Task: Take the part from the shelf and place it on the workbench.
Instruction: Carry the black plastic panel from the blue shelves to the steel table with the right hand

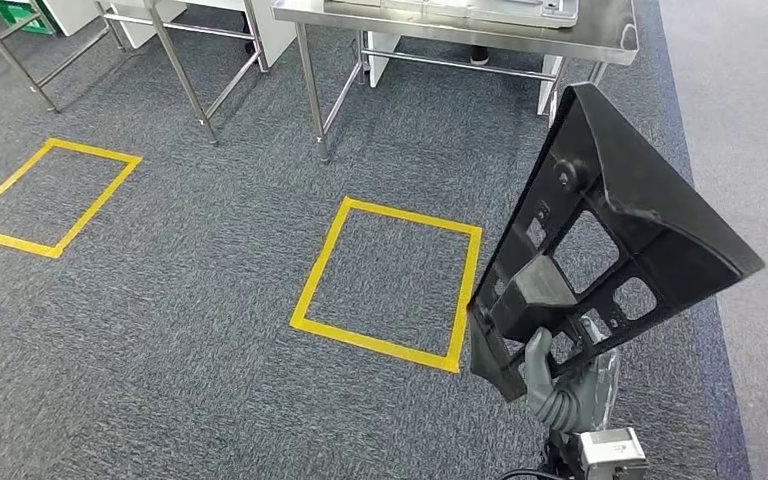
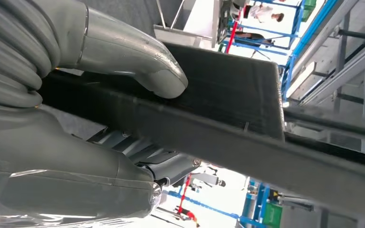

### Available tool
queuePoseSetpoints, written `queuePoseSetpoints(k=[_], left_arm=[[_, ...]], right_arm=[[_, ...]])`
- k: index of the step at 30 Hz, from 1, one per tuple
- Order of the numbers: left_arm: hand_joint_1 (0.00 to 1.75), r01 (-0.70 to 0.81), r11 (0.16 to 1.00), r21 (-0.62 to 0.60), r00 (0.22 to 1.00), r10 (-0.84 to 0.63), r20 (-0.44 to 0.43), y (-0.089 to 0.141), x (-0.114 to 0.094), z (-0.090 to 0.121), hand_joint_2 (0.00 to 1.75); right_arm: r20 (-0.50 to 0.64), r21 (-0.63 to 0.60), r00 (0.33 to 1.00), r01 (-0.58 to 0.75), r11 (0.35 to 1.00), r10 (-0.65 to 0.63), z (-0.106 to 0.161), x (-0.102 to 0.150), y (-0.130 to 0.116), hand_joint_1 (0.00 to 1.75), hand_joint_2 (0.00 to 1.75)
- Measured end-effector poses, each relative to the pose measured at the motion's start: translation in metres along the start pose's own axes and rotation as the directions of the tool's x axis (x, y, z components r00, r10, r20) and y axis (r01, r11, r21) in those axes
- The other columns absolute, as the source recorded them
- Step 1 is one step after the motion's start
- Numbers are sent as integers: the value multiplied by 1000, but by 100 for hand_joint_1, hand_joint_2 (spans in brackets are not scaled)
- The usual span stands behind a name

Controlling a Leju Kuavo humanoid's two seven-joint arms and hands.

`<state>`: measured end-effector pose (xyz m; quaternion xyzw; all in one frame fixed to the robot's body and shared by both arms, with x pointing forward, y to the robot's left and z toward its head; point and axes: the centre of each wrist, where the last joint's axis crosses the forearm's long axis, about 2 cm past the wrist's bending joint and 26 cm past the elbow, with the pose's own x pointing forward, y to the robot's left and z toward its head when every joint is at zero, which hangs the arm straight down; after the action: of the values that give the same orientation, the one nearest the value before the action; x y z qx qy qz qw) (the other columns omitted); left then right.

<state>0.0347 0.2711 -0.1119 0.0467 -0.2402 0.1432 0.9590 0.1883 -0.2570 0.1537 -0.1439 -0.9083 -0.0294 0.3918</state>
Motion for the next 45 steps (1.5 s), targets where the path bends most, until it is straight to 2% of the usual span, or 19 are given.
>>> queuePoseSetpoints(k=[9, 14, 19, 32, 45], left_arm=[[0, 5, 1000, 0, 1000, -5, -7, 2, 2, -1, 0], [0, 3, 1000, -2, 1000, -3, -3, 1, 5, -2, 0], [0, 4, 1000, -8, 1000, -4, -6, 0, 4, -2, 0], [0, 3, 1000, -16, 1000, -4, -5, -2, 6, -2, 0], [0, 8, 1000, -27, 1000, -8, -11, -2, 8, -3, 0]], right_arm=[[30, 13, 999, -15, 1000, 15, -15, 1, 3, 175, 175], [38, 27, 998, 53, 998, -54, -25, 0, 4, 175, 175], [56, 25, 997, 55, 998, -56, -32, -1, 3, 175, 175], [61, 13, 996, 67, 998, -68, -38, 3, 10, 175, 175], [67, -16, 998, -21, 1000, 22, -47, 3, 11, 175, 175]])
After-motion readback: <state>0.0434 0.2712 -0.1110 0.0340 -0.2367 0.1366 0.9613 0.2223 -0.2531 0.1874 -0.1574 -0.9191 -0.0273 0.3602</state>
